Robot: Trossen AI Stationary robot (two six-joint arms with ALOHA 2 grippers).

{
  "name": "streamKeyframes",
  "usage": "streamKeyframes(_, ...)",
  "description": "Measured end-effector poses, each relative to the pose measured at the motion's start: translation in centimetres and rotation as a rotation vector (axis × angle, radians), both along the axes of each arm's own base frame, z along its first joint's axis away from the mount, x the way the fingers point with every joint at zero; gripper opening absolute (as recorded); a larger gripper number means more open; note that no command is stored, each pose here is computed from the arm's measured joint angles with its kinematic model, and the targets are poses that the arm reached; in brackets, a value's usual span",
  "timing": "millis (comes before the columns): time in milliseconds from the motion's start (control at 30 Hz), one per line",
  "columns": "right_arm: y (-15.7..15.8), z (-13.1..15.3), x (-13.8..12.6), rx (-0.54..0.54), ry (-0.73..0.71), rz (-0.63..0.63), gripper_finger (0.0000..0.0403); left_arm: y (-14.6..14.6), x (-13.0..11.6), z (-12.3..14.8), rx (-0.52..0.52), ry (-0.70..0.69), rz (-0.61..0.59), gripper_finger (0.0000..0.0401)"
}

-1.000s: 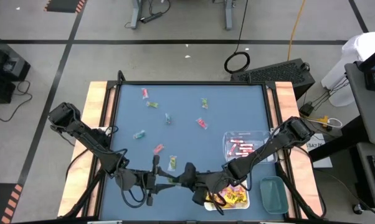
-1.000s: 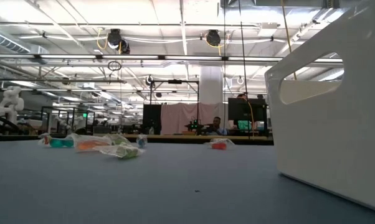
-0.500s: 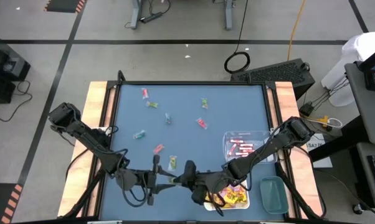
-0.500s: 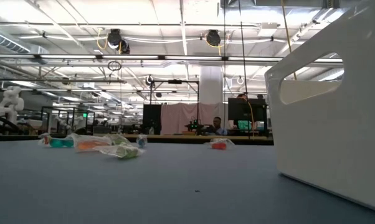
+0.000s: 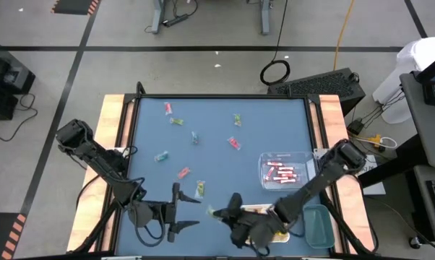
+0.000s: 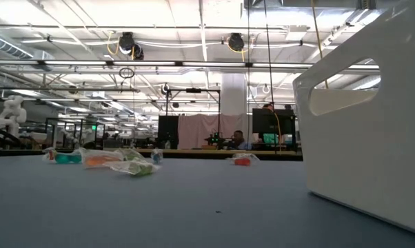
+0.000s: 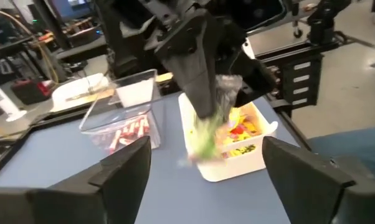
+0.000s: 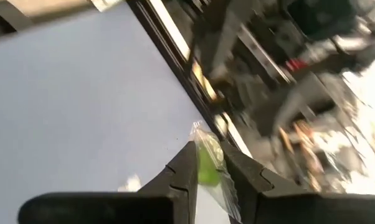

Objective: Sort candy
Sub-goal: Put the green gummy into the blue bin

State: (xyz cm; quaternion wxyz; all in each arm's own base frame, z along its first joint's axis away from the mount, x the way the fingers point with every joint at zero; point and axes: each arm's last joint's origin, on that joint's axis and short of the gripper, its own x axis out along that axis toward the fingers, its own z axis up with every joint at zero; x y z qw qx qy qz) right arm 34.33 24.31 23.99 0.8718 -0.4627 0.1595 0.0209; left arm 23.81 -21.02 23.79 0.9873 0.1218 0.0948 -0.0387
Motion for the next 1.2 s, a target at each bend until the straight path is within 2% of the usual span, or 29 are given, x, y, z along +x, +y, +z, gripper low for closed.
streamKeyframes(133, 1.8, -0.3, -2.2, -0.054, -0.022, -0.144, 0.0054, 0.0, -0.2, -0.2, 0.015, 0.017, 0.007, 0.0312)
streamKeyframes(300, 4.0, -1.1, -5.6, -0.1, -0.037, -0.242, 0.0054, 0.5, 0.0, -0.9, 0.014, 0.072, 0.037, 0.0313)
streamKeyframes(367, 4.7, -1.3, -7.1, -0.183, -0.056, -0.282, 0.0054, 0.8, 0.2, -1.0, -0.003, 0.084, 0.055, 0.0313)
streamKeyframes(467, 5.7, -0.2, -9.6, -0.372, -0.146, -0.395, 0.0054, 1.1, 0.5, -1.0, -0.024, 0.085, 0.076, 0.0313)
streamKeyframes(533, 5.8, 1.7, -11.4, -0.386, -0.179, -0.401, 0.0054, 1.3, 0.7, -1.0, -0.026, 0.084, 0.084, 0.0313)
streamKeyframes(567, 5.8, 2.8, -12.3, -0.349, -0.196, -0.387, 0.0054, 1.4, 0.7, -1.0, -0.027, 0.083, 0.086, 0.0313)
streamKeyframes(700, 4.5, 6.2, -15.0, -0.046, -0.294, -0.382, 0.0054, 1.7, 1.0, -0.9, -0.032, 0.079, 0.097, 0.0313)
streamKeyframes(800, 2.7, 7.1, -16.2, 0.151, -0.268, -0.344, 0.0054, 1.8, 1.1, -0.9, -0.04, 0.076, 0.097, 0.0313)
streamKeyframes(900, 0.5, 7.1, -17.0, 0.35, -0.139, -0.339, 0.0054, 1.9, 1.2, -0.9, -0.04, 0.077, 0.098, 0.0313)
streamKeyframes(1033, -2.5, 6.5, -16.9, 0.609, 0.113, -0.496, 0.0054, 1.9, 1.2, -0.9, -0.04, 0.078, 0.097, 0.0313)
streamKeyframes(1200, -3.9, 5.6, -16.8, 0.799, 0.487, -0.671, 0.0054, 1.9, 1.2, -0.9, -0.04, 0.078, 0.099, 0.0313)
